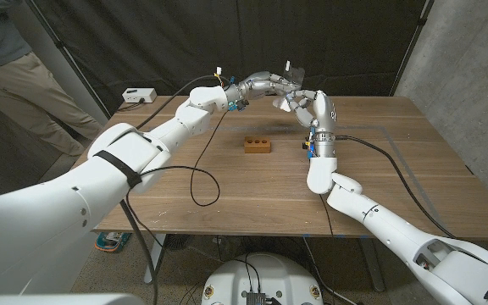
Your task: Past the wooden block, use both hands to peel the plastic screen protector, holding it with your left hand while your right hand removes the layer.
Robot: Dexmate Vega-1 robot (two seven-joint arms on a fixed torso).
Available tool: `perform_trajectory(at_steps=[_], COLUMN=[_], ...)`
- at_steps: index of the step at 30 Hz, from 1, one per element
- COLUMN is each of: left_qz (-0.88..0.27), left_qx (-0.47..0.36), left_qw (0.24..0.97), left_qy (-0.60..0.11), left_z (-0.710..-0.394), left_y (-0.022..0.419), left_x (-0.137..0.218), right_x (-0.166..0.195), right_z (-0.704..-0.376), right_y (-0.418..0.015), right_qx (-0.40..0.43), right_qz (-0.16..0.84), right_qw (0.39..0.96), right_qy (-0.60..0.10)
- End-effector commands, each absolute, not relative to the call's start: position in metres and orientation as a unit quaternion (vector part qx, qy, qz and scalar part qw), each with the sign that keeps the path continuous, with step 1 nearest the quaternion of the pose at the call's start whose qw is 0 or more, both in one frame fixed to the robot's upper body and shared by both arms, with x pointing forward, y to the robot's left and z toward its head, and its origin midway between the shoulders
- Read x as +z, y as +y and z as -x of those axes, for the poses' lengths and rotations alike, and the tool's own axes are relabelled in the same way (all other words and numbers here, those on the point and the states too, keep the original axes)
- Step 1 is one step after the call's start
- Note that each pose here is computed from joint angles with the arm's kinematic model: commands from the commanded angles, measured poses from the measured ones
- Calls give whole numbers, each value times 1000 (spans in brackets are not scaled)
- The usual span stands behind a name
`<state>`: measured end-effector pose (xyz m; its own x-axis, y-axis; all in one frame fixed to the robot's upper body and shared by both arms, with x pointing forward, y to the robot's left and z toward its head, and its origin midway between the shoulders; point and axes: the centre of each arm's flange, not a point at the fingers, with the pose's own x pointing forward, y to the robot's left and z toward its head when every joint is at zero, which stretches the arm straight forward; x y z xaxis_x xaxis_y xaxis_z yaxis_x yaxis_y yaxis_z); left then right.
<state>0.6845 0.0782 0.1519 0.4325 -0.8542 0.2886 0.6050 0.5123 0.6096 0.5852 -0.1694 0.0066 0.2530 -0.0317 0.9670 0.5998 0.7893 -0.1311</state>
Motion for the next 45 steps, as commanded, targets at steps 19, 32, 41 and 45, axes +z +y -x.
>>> perform_trajectory(at_steps=[19,32,41,45], left_qz=[-149,-154,-154,-154], left_qx=[-404,-386,-386,-386], left_qw=[866,872,871,871], left_qy=[-254,-260,-262,-264], left_z=[-680,-685,-685,-685], left_y=[93,99,103,104], left_x=[142,143,142,142], right_x=[7,7,5,5], right_z=[-583,-590,-593,-592], right_y=[-165,-162,-159,-158], right_qx=[-235,-228,-240,-242], right_qz=[218,212,200,203], right_qw=[740,744,746,745], right_qy=[-591,-591,-589,-588])
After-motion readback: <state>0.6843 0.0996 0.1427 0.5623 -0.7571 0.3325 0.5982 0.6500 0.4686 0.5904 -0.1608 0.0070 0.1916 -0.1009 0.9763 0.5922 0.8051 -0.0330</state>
